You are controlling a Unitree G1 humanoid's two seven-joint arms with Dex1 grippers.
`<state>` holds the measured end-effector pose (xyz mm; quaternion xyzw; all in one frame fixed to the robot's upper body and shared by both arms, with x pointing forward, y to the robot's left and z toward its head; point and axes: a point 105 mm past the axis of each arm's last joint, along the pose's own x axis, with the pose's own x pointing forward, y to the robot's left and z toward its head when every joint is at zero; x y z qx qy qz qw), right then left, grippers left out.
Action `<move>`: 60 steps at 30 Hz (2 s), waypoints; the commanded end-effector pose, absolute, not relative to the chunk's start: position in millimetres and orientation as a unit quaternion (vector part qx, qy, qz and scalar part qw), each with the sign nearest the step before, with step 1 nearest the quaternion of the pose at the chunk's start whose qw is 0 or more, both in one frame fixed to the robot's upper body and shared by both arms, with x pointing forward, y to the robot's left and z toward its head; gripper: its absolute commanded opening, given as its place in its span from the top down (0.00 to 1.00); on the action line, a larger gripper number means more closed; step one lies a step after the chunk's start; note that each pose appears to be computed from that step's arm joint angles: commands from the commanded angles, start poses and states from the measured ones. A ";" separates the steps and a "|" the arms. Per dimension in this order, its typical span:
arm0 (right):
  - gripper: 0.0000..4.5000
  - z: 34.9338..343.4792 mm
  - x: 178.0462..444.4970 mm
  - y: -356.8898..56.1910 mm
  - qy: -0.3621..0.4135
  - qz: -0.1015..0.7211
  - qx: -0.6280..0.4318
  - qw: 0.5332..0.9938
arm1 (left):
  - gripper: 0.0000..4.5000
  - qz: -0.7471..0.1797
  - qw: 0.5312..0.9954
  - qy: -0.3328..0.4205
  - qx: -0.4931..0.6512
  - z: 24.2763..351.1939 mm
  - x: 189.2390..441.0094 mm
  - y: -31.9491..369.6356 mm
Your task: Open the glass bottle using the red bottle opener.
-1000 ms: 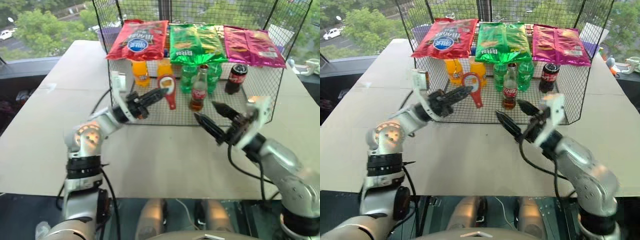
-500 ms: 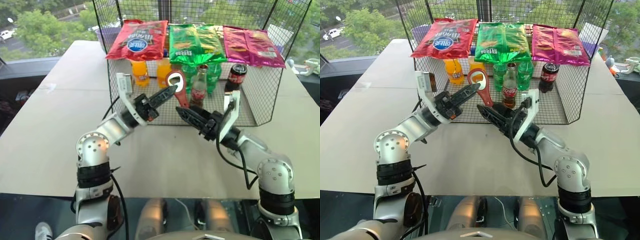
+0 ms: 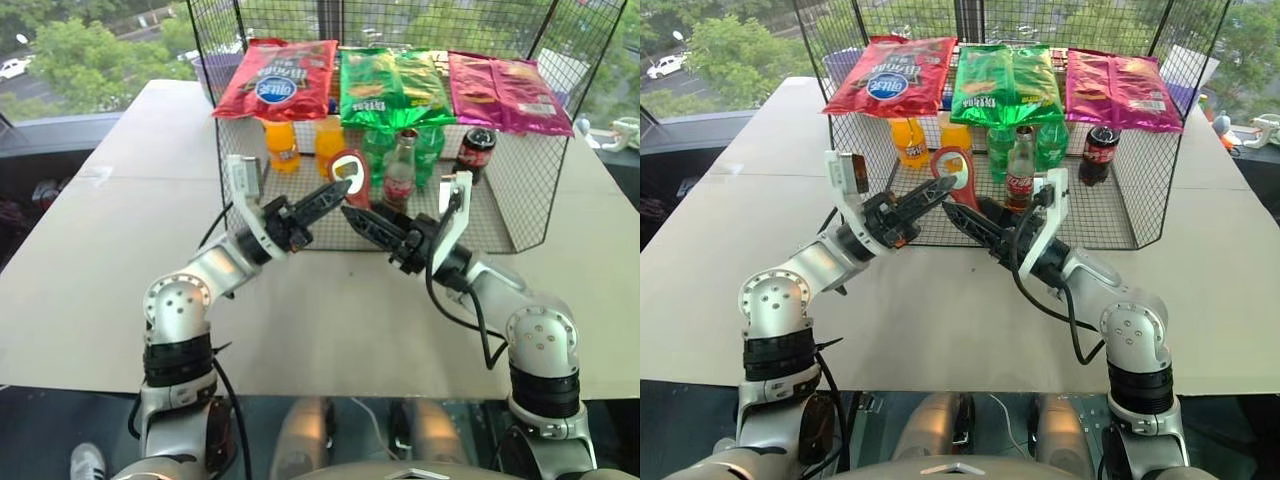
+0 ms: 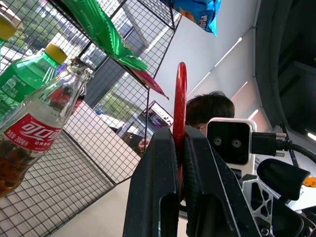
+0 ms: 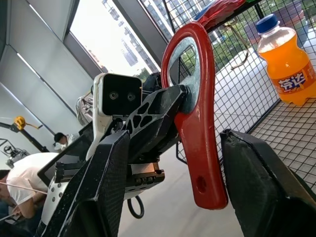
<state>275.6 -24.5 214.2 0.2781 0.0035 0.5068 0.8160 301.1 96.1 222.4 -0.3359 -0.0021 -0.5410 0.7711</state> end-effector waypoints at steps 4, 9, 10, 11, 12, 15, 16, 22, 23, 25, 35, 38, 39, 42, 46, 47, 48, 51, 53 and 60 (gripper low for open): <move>0.35 224.7 268.5 -19.9 -0.013 0.530 0.271 0.804 | 1.00 -0.566 0.759 -0.024 -0.321 235.5 290.2 91.9; 0.35 224.5 268.1 -18.5 -0.011 0.532 0.270 0.802 | 1.00 -0.572 0.757 -0.021 -0.317 234.9 287.2 91.3; 0.35 224.9 268.4 -18.6 -0.011 0.533 0.270 0.802 | 1.00 -0.572 0.756 -0.021 -0.316 234.9 286.9 91.3; 0.41 225.2 268.6 -18.5 -0.011 0.533 0.270 0.802 | 1.00 -0.573 0.756 -0.020 -0.316 234.8 286.3 91.5; 0.47 225.4 268.8 -18.6 -0.011 0.533 0.271 0.802 | 1.00 -0.574 0.756 -0.020 -0.315 234.7 285.9 91.4; 0.72 226.2 269.5 -18.9 -0.012 0.533 0.271 0.801 | 1.00 -0.579 0.753 -0.017 -0.312 233.8 283.8 91.3; 0.80 226.6 269.7 -19.3 -0.013 0.533 0.272 0.801 | 1.00 -0.580 0.753 -0.016 -0.311 233.4 283.3 91.4; 0.99 228.3 268.3 -21.3 -0.015 0.536 0.274 0.799 | 1.00 -0.587 0.751 -0.012 -0.302 231.6 281.1 91.7; 0.99 228.3 267.9 -21.4 -0.014 0.536 0.274 0.798 | 1.00 -0.589 0.750 -0.010 -0.301 231.2 280.7 92.0; 1.00 227.9 266.8 -22.8 -0.014 0.537 0.271 0.799 | 0.92 -0.585 0.752 -0.015 -0.303 232.9 283.9 96.1; 1.00 221.6 259.8 -59.5 -0.029 0.476 0.253 0.842 | 0.02 -0.506 0.840 -0.048 -0.188 222.9 319.9 110.1; 1.00 222.7 258.3 -77.9 -0.043 0.437 0.249 0.863 | 0.02 -0.467 0.878 -0.059 -0.089 211.4 336.7 103.3; 1.00 223.2 257.7 -83.7 -0.048 0.425 0.248 0.869 | 0.02 -0.461 0.884 -0.062 -0.054 206.7 340.7 99.3; 1.00 224.5 254.3 -96.0 -0.057 0.397 0.241 0.884 | 0.02 -0.460 0.886 -0.060 -0.010 196.7 351.9 86.3; 1.00 225.8 247.7 -106.0 -0.064 0.369 0.225 0.900 | 0.02 -0.464 0.883 -0.064 0.015 191.3 368.0 66.3; 1.00 226.2 246.2 -107.6 -0.065 0.364 0.222 0.902 | 0.02 -0.468 0.881 -0.067 0.017 192.0 370.9 61.6; 1.00 226.5 244.6 -109.4 -0.066 0.358 0.218 0.906 | 0.02 -0.468 0.880 -0.070 0.019 192.9 374.9 57.3; 1.00 226.6 239.9 -113.9 -0.068 0.343 0.208 0.914 | 0.02 -0.474 0.877 -0.080 0.019 195.6 384.0 46.6; 1.00 226.1 236.2 -117.1 -0.068 0.333 0.205 0.918 | 0.02 -0.473 0.877 -0.084 0.020 196.1 390.3 40.7; 1.00 222.6 223.3 -129.6 -0.064 0.294 0.196 0.933 | 0.02 -0.478 0.872 -0.105 0.007 200.1 400.8 23.1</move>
